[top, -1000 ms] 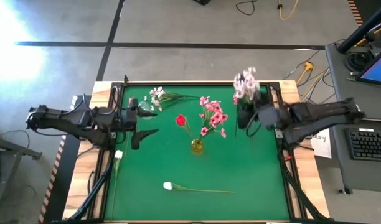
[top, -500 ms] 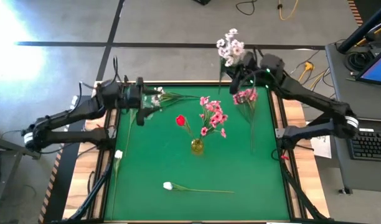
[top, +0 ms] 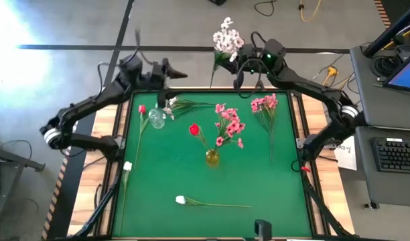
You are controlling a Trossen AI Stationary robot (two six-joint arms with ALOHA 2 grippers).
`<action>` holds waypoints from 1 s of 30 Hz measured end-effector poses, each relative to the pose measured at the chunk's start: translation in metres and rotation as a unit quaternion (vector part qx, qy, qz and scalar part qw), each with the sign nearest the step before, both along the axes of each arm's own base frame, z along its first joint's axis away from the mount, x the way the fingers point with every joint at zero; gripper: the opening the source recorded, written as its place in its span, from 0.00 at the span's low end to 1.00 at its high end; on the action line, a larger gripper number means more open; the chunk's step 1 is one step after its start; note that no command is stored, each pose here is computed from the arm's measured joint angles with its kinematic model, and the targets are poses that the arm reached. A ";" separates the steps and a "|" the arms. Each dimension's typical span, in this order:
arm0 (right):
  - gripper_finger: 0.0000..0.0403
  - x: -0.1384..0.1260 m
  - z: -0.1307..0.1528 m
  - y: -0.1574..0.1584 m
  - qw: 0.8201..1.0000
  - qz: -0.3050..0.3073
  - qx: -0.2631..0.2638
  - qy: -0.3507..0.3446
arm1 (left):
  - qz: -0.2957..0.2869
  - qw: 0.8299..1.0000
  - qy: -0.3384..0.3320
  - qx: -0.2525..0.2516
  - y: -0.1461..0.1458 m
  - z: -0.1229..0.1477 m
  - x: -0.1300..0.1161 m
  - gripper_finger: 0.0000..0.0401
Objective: Sort flowers into vase by color
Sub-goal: Put the bottom white flowers into the transparent vase
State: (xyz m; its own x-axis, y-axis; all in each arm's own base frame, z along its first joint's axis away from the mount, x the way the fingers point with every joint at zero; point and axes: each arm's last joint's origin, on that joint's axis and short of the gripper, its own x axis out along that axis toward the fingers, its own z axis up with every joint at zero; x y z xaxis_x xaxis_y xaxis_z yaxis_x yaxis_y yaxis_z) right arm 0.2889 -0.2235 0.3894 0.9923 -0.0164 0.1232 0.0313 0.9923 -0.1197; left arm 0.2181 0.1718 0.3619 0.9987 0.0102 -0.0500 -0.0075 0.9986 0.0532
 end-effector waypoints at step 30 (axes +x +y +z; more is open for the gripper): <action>0.04 0.016 0.011 -0.005 0.996 0.042 -0.077 -0.007 | -0.085 0.996 0.011 -0.038 0.072 0.011 0.079 0.67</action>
State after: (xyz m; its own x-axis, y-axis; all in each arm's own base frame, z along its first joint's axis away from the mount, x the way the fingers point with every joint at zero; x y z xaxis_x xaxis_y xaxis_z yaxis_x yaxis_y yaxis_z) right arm 0.3051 -0.2286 0.4002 0.9874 0.0876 0.1315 -0.0492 0.9613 -0.2711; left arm 0.2974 0.2434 0.3726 0.9843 -0.1638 -0.0665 0.1625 0.9864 -0.0245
